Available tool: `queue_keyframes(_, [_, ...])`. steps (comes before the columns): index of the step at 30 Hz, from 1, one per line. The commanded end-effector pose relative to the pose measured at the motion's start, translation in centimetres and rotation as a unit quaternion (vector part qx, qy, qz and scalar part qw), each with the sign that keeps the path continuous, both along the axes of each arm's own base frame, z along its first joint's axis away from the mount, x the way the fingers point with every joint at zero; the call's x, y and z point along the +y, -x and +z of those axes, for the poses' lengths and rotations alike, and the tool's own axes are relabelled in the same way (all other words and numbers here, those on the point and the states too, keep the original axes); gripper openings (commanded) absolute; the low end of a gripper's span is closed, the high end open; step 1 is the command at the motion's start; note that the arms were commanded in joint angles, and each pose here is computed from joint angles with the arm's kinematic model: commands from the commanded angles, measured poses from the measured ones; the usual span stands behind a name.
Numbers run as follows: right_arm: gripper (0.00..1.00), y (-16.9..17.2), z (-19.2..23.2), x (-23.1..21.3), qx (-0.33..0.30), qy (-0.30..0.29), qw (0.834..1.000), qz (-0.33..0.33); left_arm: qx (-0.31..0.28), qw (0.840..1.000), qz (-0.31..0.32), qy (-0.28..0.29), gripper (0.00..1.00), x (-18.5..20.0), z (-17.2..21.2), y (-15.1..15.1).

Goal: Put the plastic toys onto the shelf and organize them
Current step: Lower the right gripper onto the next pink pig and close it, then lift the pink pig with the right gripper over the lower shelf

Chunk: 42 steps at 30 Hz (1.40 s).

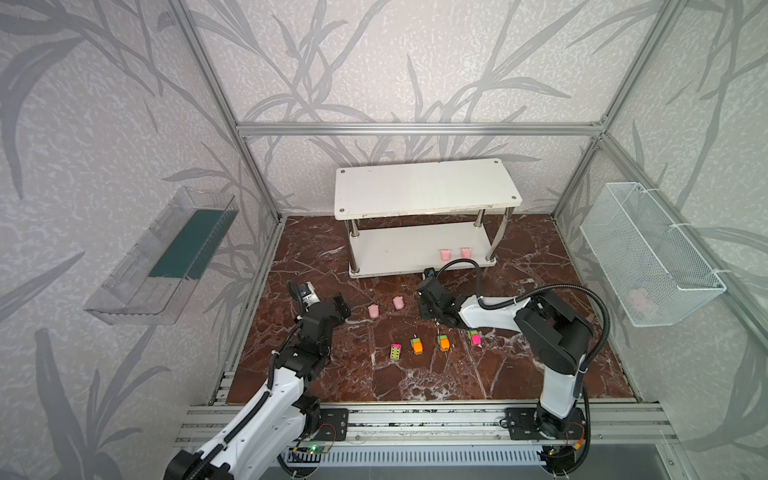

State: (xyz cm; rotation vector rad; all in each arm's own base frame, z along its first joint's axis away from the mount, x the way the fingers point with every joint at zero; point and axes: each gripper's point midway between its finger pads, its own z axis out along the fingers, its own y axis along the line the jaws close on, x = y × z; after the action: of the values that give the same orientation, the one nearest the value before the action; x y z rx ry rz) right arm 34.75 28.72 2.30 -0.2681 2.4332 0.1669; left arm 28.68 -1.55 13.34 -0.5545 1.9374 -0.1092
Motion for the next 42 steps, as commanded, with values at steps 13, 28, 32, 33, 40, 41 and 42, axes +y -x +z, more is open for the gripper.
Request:
queue_keyframes(13, [0.31, -0.5, 9.1, -0.5, -0.067, -0.018, 0.997, 0.030, -0.006, 1.000, 0.010, 0.007, 0.94, 0.2, -0.1, -0.1])
queue_keyframes(28, [0.31, -7.2, 12.8, 0.4, -0.082, -0.058, 0.994, 0.034, -0.009, 1.000, 0.014, 0.007, 0.94, 0.5, 0.1, 0.1])
queue_keyframes(32, [0.31, -8.1, 12.3, 0.8, -0.076, -0.054, 0.995, 0.037, -0.010, 1.000, 0.014, 0.008, 0.94, 0.5, 0.2, 0.1])
queue_keyframes(33, [0.31, -8.3, 12.1, 0.9, -0.075, -0.054, 0.995, 0.038, -0.009, 1.000, 0.014, 0.008, 0.94, 0.5, 0.1, 0.1])
queue_keyframes(40, [0.31, -9.3, 10.7, 0.9, -0.065, -0.052, 0.996, 0.031, -0.009, 1.000, 0.014, 0.007, 0.94, 0.5, 0.2, 0.1])
queue_keyframes(41, [0.31, -9.3, 10.4, 1.0, -0.063, -0.051, 0.996, 0.031, -0.009, 1.000, 0.015, 0.007, 0.94, 0.5, 0.2, 0.1])
queue_keyframes(42, [0.31, -9.5, 10.2, 0.9, -0.061, -0.050, 0.996, 0.029, -0.009, 1.000, 0.015, 0.007, 0.94, 0.5, 0.1, 0.1])
